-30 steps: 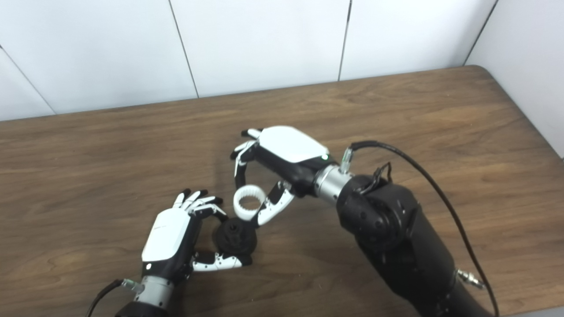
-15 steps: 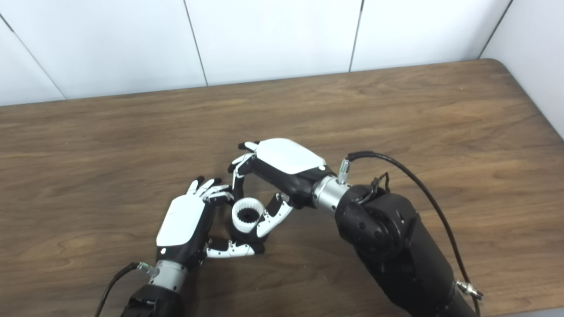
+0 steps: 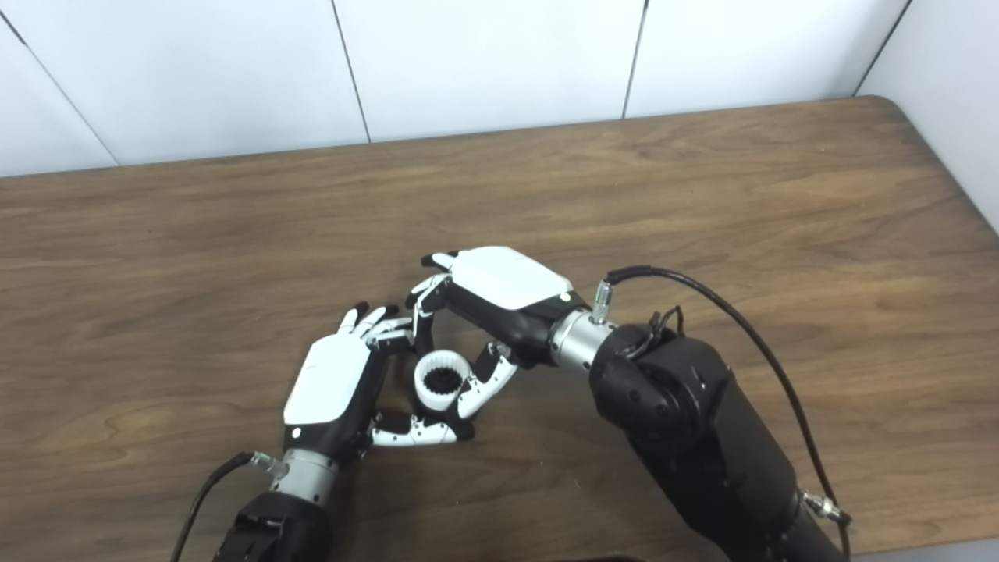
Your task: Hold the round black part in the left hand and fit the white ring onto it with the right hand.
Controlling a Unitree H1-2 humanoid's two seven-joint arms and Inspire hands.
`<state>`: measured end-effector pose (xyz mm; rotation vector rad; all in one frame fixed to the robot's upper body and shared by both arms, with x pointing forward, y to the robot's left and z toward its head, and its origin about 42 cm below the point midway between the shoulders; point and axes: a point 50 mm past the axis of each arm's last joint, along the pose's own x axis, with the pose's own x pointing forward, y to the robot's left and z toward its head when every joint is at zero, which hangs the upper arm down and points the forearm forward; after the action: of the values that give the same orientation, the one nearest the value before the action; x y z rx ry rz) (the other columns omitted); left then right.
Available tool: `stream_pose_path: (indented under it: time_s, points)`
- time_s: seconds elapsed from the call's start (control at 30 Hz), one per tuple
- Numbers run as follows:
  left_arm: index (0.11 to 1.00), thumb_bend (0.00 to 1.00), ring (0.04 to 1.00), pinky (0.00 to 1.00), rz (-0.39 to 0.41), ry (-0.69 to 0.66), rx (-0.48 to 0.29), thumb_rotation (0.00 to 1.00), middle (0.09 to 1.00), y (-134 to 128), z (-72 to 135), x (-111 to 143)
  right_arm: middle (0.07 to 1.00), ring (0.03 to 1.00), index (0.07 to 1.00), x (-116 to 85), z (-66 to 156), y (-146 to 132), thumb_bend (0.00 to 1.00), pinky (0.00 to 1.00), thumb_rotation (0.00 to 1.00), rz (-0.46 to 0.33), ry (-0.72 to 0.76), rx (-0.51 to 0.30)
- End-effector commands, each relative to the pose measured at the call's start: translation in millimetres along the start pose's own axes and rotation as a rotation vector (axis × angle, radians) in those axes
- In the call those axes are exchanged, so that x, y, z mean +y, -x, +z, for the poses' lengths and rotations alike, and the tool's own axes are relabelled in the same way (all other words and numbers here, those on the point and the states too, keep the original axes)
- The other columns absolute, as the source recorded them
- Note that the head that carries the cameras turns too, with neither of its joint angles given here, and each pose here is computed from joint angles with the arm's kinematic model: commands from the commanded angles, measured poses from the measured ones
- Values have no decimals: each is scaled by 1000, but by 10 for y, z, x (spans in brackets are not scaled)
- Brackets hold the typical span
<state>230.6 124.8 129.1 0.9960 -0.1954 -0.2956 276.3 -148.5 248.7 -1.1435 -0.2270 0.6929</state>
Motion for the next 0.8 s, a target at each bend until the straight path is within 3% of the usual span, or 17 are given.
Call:
stream_pose_path:
  time_s: [0.0,0.77]
  points:
    - [484,523,913,1000,-7,2,-23,56,788,-9,89,16,820,977,482,-135,28,-11,524,1000,132,-73,42,-29]
    - [484,522,914,1000,-12,2,-30,56,788,-4,118,16,823,970,483,-164,-21,-41,523,1000,132,-88,63,-21]
